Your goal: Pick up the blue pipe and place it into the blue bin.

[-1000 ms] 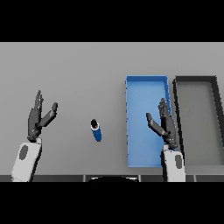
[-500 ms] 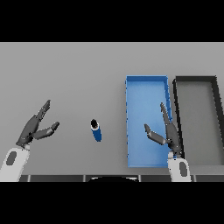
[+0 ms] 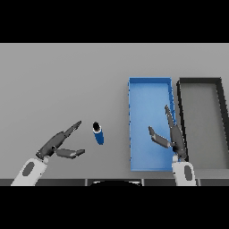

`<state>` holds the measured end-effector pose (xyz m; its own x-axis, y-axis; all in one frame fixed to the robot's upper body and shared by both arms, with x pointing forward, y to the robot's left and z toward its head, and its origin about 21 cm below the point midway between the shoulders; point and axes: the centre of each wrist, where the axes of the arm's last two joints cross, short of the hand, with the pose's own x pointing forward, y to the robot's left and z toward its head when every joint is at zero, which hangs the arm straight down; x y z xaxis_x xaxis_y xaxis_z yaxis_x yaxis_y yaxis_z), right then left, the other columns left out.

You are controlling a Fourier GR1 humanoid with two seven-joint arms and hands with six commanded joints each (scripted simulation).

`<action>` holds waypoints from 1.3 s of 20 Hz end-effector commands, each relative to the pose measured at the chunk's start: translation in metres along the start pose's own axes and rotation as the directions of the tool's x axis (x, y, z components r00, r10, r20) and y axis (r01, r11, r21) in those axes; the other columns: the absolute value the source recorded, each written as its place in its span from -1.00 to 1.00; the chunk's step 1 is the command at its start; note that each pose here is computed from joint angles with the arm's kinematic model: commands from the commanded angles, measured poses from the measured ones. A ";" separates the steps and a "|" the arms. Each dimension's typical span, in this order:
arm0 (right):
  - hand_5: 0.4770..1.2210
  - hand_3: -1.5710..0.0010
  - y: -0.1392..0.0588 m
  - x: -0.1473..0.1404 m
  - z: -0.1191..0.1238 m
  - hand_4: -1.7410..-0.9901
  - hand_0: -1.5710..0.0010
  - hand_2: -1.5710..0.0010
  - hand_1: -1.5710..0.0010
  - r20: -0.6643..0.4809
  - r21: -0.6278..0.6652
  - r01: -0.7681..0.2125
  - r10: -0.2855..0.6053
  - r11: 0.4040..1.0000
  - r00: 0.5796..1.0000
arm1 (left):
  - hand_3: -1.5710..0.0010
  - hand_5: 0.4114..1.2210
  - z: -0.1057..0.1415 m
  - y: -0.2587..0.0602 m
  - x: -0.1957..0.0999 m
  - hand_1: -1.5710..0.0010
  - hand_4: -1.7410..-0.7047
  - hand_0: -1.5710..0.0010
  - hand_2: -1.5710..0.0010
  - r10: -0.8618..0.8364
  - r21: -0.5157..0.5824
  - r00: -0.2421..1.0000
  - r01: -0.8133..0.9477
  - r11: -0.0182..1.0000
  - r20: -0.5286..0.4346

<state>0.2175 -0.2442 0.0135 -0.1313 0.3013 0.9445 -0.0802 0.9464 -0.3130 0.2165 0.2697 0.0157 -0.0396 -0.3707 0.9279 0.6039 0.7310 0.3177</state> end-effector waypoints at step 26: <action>-0.52 1.00 -0.004 -0.003 0.008 0.39 1.00 1.00 1.00 -0.002 -0.007 -0.010 0.010 1.000 1.000 | 0.05 0.04 -0.102 -0.082 -0.005 0.30 -0.28 0.54 0.12 0.207 -0.050 0.967 -0.201 0.978 0.148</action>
<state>0.2105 -0.2494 0.0112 -0.1280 0.3105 0.9419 -0.0731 0.9442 -0.3212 0.2483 0.1534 -0.0348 -0.0318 -0.1214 0.9921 0.6395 0.7603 0.1135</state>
